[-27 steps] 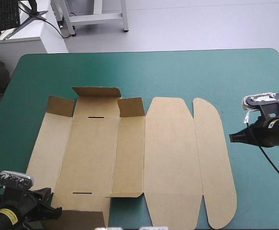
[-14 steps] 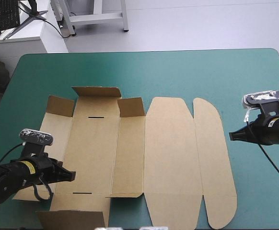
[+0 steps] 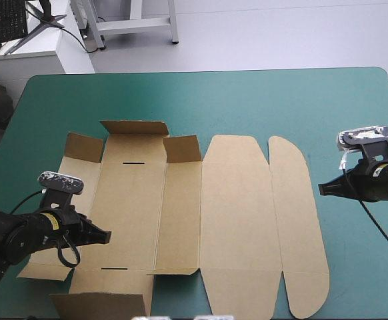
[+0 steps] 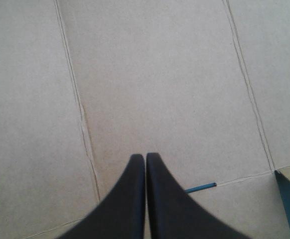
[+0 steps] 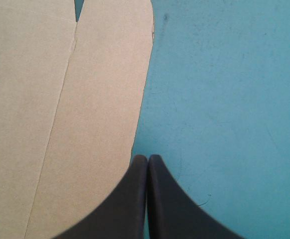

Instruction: Fold the box

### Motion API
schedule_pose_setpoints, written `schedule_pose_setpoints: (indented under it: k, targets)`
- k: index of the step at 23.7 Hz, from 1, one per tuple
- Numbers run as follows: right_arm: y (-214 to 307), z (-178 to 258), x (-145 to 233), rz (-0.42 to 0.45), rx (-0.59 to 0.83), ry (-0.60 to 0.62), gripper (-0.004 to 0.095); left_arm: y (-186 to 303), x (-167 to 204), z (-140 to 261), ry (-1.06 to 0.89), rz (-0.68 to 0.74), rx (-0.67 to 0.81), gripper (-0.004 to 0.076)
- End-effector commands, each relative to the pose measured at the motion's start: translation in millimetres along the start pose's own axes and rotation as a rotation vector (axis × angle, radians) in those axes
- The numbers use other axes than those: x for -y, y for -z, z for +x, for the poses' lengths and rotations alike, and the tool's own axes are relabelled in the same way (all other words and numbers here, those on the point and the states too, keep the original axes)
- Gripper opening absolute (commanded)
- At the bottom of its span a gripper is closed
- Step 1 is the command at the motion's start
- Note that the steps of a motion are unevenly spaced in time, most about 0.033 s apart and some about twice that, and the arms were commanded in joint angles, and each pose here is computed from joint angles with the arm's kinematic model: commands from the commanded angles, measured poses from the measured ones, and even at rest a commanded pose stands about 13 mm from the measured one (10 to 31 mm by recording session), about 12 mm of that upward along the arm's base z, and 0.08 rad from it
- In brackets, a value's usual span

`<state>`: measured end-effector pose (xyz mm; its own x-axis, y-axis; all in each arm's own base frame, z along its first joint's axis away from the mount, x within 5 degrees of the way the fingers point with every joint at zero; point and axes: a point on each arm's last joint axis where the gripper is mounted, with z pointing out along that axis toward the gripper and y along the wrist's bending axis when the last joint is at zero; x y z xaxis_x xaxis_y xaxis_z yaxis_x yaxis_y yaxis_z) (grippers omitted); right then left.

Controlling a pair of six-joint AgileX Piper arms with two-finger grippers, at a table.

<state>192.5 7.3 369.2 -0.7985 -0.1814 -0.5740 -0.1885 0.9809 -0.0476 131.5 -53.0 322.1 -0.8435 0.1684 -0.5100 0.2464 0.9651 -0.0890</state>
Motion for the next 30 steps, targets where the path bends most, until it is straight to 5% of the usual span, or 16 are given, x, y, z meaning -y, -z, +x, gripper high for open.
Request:
schedule_pose_setpoints:
  k: [1, 5, 10, 30]
  targets:
    - [11, -6, 2, 0.017, 0.079, -0.002, -0.002, 9, 4, -9, 0.012, 0.041, 0.068, 0.0009]
    - [11, -6, 2, 0.017, 0.081, -0.002, -0.002, 8, 7, -9, 0.028, 0.07, 0.061, 0.0102]
    - [11, -7, 2, 0.014, 0.087, -0.004, -0.002, 9, 15, -13, 0.08, 0.165, 0.093, 0.0347]
    - [11, -7, -2, -0.024, 0.092, -0.006, -0.002, -17, 13, -107, -0.023, -0.035, 0.041, 0.0349]
